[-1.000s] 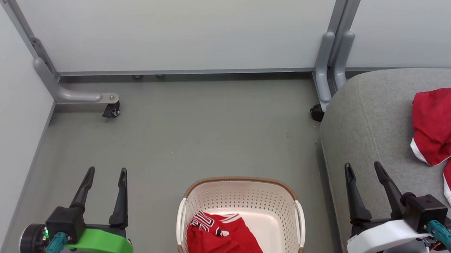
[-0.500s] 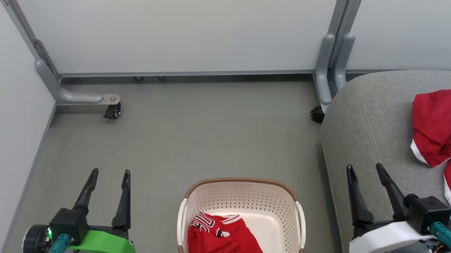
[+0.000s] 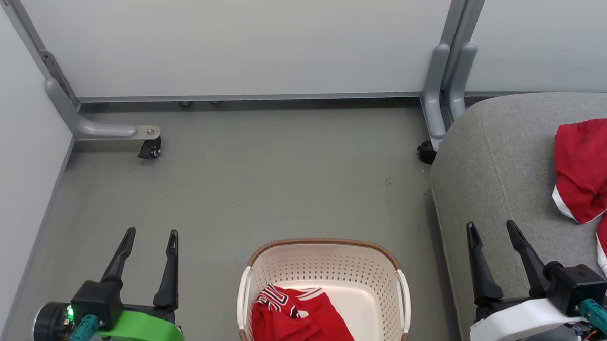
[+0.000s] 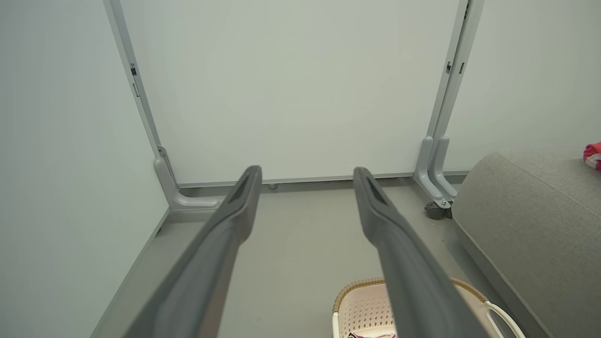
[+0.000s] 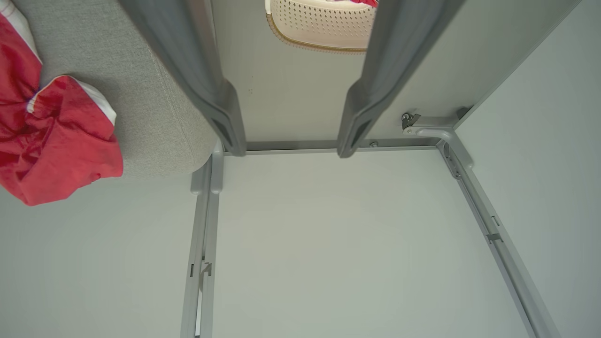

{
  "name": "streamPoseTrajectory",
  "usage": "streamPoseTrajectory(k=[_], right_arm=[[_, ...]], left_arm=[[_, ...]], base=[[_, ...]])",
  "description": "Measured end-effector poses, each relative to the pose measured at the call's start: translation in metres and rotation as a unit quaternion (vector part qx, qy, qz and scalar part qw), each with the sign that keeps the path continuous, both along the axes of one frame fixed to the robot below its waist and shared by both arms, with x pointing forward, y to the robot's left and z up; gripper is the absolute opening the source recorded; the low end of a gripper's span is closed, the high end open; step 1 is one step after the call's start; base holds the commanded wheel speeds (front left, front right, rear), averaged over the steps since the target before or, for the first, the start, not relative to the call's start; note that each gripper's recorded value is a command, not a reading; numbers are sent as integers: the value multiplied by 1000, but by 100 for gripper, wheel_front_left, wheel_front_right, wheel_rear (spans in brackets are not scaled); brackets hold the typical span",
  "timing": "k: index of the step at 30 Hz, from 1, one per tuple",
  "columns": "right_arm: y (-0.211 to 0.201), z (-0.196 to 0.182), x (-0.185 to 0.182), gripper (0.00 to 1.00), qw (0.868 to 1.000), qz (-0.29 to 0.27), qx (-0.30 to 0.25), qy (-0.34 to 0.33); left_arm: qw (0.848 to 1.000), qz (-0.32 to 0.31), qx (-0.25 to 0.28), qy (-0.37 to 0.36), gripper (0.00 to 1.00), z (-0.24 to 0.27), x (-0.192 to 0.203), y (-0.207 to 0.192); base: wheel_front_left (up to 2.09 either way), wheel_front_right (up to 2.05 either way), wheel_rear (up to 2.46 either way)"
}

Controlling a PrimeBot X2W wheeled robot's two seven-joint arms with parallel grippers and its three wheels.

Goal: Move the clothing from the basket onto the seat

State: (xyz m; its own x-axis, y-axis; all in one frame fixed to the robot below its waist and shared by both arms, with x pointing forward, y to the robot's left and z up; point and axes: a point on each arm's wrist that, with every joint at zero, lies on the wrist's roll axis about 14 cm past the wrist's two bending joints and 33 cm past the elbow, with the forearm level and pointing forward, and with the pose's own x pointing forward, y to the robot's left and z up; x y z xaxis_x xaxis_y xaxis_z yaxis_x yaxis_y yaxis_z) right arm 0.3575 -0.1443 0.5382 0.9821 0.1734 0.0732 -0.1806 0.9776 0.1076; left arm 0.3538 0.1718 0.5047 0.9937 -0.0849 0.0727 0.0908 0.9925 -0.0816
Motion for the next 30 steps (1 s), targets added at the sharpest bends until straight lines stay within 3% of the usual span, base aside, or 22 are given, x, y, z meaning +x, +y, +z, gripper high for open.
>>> streamPoseTrajectory(k=[11,19,25,30], right_arm=[[8,5,27,100,1000,10,3,-11],[15,-1,67,100,1000,18,4,-18],[8,-23,92,100,1000,9,8,-7],[3,-50,109,100,1000,1,13,11]], left_arm=[[996,-83,33,15,100,-12,39,-48],[978,-185,64,77,100,-62,74,-107],[938,-276,129,168,100,-134,78,-144],[885,-346,181,254,100,-200,65,-164]], base=[[0,0,0],[0,0,0],[0,0,0],[0,0,0]])
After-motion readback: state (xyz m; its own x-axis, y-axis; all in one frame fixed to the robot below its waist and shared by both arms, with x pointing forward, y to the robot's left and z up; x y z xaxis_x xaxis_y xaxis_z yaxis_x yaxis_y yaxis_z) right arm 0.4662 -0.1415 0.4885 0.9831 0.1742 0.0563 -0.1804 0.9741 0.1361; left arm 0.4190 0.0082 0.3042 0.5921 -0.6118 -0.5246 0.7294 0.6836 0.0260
